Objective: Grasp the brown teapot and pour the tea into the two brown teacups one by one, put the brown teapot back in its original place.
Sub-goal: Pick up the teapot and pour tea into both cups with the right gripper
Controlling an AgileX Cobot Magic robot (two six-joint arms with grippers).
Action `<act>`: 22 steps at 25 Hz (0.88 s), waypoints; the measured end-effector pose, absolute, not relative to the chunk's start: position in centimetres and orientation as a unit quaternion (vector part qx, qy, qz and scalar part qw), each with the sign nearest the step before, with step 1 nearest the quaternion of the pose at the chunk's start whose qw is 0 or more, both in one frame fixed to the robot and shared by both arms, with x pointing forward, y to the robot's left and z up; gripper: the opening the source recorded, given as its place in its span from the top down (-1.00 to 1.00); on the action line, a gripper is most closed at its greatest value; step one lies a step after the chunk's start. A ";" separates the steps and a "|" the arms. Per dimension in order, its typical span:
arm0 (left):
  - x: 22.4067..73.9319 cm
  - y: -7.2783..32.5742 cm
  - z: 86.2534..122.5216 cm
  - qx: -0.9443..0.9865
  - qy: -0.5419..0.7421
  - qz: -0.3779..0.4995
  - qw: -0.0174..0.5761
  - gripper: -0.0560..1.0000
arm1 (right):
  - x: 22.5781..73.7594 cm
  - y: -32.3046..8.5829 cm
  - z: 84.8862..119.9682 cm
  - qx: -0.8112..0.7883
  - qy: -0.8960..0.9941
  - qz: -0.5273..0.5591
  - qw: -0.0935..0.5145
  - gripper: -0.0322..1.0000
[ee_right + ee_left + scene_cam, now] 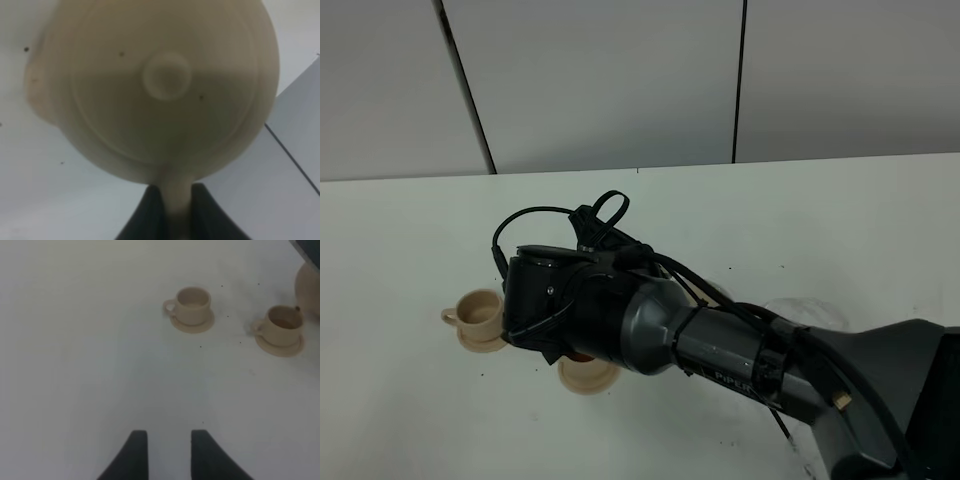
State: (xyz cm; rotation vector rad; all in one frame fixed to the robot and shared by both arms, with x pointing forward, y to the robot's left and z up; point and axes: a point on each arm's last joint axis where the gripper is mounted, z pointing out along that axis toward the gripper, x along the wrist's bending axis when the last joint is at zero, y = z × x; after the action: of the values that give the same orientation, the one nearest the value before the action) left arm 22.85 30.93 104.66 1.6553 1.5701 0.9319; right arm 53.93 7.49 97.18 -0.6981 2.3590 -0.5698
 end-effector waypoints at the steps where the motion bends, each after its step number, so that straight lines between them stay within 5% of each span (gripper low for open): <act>1: 22.9 30.9 104.7 0.634 0.601 0.357 0.332 0.36 | 53.9 7.5 97.2 -0.264 0.890 -0.215 0.303 0.76; 22: 22.9 30.9 104.7 0.634 0.601 0.357 0.332 0.36 | 53.7 8.1 97.3 -0.277 0.882 -0.207 0.320 0.76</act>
State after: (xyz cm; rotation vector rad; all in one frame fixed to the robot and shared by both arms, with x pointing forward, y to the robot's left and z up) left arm 22.85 30.93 104.66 1.6553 1.5701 0.9319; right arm 53.68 8.10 97.30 -0.7284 2.3183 -0.5438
